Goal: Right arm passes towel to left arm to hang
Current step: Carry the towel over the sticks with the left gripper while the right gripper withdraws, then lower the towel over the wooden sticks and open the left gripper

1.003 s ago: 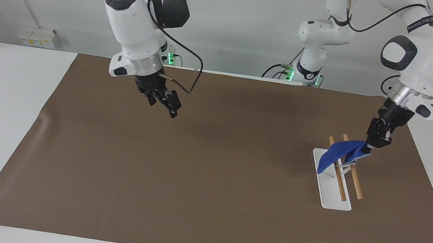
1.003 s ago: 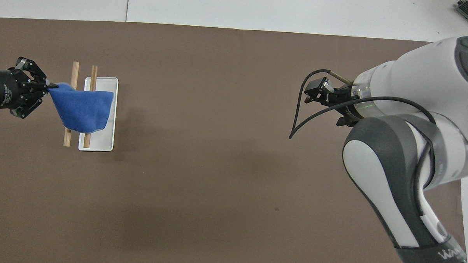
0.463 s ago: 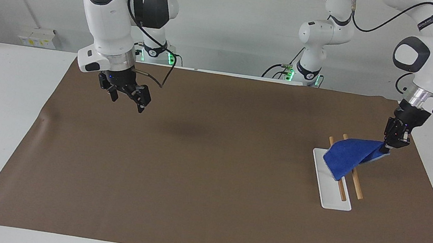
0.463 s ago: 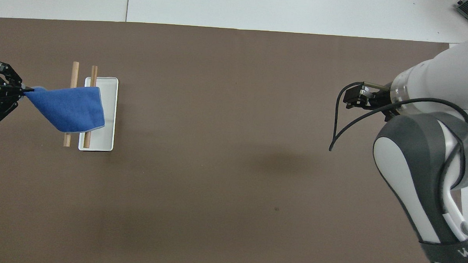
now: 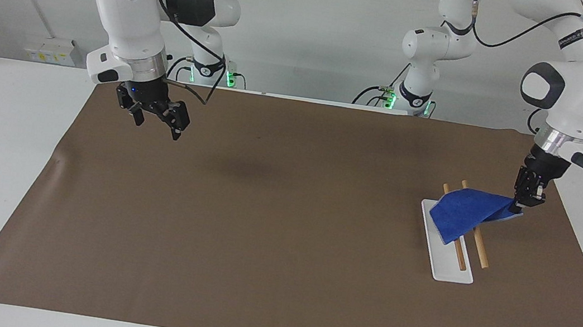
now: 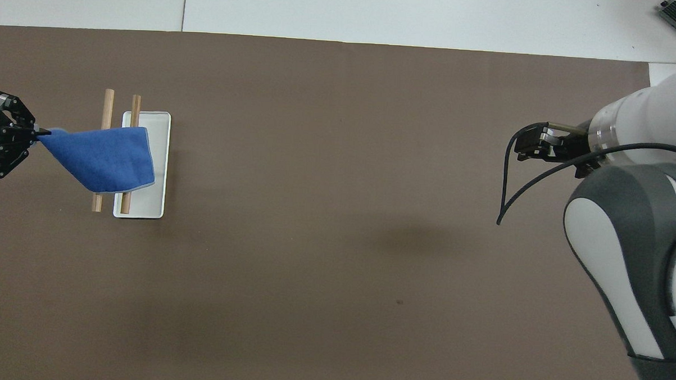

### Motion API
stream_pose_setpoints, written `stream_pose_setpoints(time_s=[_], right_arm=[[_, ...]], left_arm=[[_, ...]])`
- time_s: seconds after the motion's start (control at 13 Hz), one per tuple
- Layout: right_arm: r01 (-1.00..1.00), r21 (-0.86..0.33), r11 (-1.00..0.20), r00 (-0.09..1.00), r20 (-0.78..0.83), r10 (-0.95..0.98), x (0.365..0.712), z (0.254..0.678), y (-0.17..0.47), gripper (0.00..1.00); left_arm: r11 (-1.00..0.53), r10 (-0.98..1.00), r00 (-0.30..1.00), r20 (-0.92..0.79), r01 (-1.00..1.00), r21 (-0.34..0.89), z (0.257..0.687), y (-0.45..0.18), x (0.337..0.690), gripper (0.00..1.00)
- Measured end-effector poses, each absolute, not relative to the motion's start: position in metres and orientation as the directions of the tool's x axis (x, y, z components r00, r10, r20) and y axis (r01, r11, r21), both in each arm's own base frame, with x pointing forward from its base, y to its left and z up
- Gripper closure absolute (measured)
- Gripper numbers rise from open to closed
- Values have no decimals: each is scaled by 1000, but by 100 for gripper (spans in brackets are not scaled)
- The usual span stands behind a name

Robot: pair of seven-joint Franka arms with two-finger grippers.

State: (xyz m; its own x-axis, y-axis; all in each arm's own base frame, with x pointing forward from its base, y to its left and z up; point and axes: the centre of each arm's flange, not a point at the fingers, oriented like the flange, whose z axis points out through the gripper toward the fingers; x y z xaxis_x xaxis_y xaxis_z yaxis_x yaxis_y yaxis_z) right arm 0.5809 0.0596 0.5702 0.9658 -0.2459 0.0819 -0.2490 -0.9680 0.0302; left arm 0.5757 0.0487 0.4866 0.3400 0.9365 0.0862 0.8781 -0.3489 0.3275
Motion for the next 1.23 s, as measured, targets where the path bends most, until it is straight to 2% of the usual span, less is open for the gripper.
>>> stream_pose_setpoints(time_s=[0.46,1.23], right_arm=[[-198,44,-979,979,67,-195,562,602,50,0],[-147,49,-988,988,58,-144,564,598,38,0]], left_arm=[[-351,936,334,112,855,382,453,46,598,98],[-333,943,314,113,859,390,415,58,608,98]])
